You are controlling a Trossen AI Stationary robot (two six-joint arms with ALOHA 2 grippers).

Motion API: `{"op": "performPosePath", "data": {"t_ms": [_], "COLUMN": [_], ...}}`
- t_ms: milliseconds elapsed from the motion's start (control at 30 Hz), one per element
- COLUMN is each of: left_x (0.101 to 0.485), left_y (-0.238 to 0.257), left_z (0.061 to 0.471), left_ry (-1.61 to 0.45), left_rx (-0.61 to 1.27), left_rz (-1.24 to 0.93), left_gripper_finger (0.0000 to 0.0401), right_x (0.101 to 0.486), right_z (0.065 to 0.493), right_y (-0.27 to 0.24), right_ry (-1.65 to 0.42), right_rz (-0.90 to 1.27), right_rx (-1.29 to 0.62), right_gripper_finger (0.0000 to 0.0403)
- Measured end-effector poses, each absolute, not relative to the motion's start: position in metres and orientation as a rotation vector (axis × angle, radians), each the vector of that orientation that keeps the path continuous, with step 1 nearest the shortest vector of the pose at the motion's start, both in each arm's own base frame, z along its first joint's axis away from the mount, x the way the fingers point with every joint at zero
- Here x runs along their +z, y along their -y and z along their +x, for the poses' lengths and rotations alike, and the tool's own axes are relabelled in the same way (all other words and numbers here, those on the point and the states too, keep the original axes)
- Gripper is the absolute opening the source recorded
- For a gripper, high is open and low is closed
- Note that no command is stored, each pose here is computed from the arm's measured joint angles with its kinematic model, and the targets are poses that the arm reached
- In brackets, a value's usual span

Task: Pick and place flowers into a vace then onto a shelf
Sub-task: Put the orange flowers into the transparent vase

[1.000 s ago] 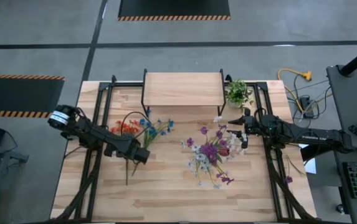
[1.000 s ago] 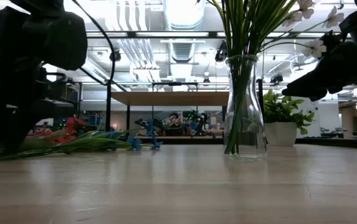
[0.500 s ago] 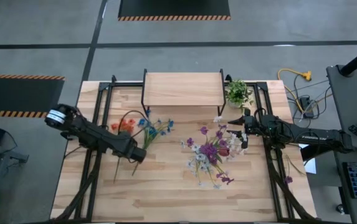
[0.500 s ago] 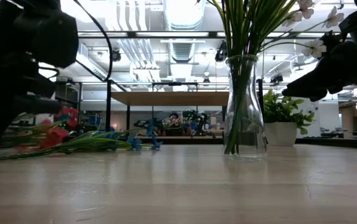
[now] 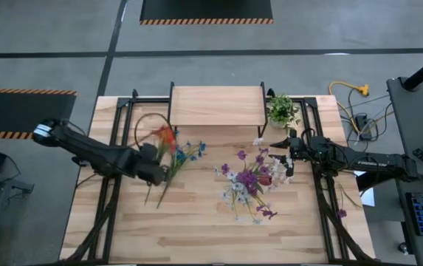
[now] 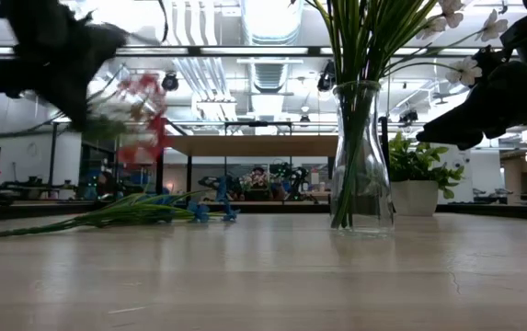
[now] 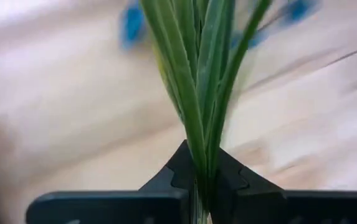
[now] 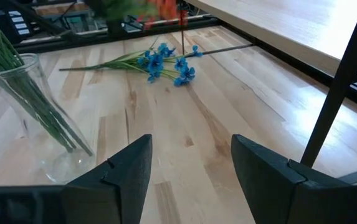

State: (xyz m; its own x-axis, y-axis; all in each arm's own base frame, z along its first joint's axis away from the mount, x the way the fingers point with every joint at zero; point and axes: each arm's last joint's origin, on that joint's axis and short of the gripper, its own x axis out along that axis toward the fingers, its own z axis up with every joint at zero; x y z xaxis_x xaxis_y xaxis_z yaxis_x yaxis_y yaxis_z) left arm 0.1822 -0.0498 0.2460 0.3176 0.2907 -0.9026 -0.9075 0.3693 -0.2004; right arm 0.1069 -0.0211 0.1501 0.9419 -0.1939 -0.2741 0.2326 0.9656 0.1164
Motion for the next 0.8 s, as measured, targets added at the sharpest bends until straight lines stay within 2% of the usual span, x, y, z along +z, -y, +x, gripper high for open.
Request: {"op": "performPosePath", "data": {"t_ms": [267,400,800], "left_x": [0.294,0.307,0.301], "left_y": [0.050,0.054,0.057], "left_z": [0.201,0.214,0.246], "left_ry": [-0.311,-0.125,0.105], "left_rx": [0.615,0.508,0.288], "left_rz": [-0.558,-0.416,-0.169], "left_gripper_finger": [0.0002,0.0002,0.0001], "right_x": [0.150,0.151,0.151], "right_z": [0.107,0.107,0.107], "right_y": [0.021,0.021,0.021], "right_ry": [-0.262,-0.259,-0.253], "right_rz": [0.148,0.148,0.161], "right_rx": [-0.219,-0.218,-0.220], "right_gripper_finger": [0.0209,0.0209,0.0209]}}
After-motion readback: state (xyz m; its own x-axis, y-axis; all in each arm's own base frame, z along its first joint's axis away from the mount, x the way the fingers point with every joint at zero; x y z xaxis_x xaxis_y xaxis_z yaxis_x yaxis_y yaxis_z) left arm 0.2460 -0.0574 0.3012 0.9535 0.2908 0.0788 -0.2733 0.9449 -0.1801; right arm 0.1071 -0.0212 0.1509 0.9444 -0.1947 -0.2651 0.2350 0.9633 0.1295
